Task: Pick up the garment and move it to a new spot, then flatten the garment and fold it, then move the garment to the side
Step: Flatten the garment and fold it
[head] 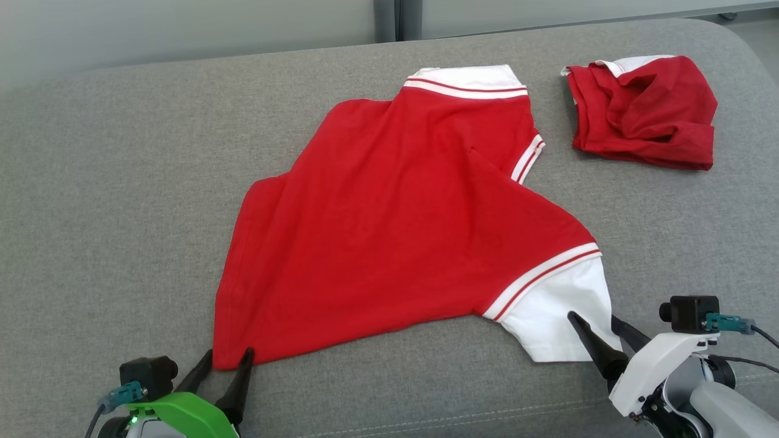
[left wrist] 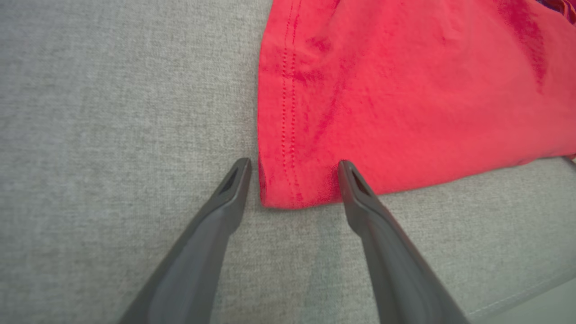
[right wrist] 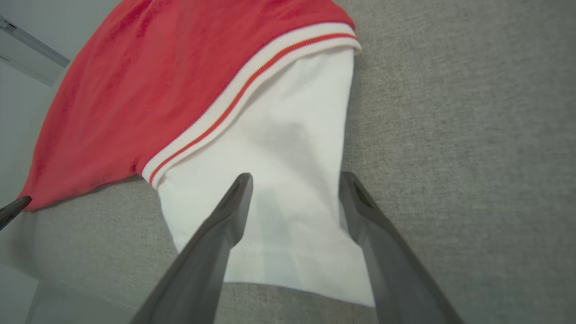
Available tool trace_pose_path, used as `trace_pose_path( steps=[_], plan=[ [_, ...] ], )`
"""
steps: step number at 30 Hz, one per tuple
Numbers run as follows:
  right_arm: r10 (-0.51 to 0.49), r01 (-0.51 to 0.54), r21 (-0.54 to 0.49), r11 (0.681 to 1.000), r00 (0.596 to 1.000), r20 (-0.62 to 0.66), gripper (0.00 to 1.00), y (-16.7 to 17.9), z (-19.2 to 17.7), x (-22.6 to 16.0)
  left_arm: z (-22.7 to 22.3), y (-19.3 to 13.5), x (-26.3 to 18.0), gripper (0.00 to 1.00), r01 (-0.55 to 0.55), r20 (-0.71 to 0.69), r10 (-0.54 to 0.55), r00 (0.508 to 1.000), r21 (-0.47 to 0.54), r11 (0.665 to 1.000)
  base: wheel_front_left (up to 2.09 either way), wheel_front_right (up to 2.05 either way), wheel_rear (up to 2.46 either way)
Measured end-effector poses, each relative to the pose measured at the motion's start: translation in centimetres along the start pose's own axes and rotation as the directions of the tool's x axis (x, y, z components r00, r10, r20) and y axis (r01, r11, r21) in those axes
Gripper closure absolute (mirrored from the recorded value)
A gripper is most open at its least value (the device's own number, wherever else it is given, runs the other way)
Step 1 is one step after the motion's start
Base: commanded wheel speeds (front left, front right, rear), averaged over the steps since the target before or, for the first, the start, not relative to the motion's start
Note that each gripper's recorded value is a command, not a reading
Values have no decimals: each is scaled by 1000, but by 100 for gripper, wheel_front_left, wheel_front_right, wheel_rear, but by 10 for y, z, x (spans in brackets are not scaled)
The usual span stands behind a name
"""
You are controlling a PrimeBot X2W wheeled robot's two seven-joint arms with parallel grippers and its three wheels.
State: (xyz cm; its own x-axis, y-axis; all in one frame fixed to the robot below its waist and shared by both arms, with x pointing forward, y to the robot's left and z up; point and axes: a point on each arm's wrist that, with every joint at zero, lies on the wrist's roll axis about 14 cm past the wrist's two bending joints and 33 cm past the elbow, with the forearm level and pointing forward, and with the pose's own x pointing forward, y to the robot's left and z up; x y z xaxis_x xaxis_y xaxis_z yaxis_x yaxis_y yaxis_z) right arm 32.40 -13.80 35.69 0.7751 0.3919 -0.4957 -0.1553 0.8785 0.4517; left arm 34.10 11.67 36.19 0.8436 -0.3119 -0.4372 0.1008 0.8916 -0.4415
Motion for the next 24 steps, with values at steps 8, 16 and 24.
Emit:
trace_pose_path(
  steps=[8, 16, 24],
  plan=[
    [-12, 10, -95, 995, 1000, -20, 0, -3, -3, 2, -2, 4, 0, 0, -22, -7, 22, 1000, 0, 1000, 0, 0, 0],
    [-53, 51, -152, 987, 999, -9, 0, -11, 0, 3, -1, 4, -1, 0, -29, -6, 29, 1000, 3, 1000, 0, 0, 0],
    [-61, 59, -162, 985, 998, -7, 0, -10, -1, 4, 0, 5, -2, 0, -38, -3, 38, 999, 9, 999, 0, 0, 0]
  ],
)
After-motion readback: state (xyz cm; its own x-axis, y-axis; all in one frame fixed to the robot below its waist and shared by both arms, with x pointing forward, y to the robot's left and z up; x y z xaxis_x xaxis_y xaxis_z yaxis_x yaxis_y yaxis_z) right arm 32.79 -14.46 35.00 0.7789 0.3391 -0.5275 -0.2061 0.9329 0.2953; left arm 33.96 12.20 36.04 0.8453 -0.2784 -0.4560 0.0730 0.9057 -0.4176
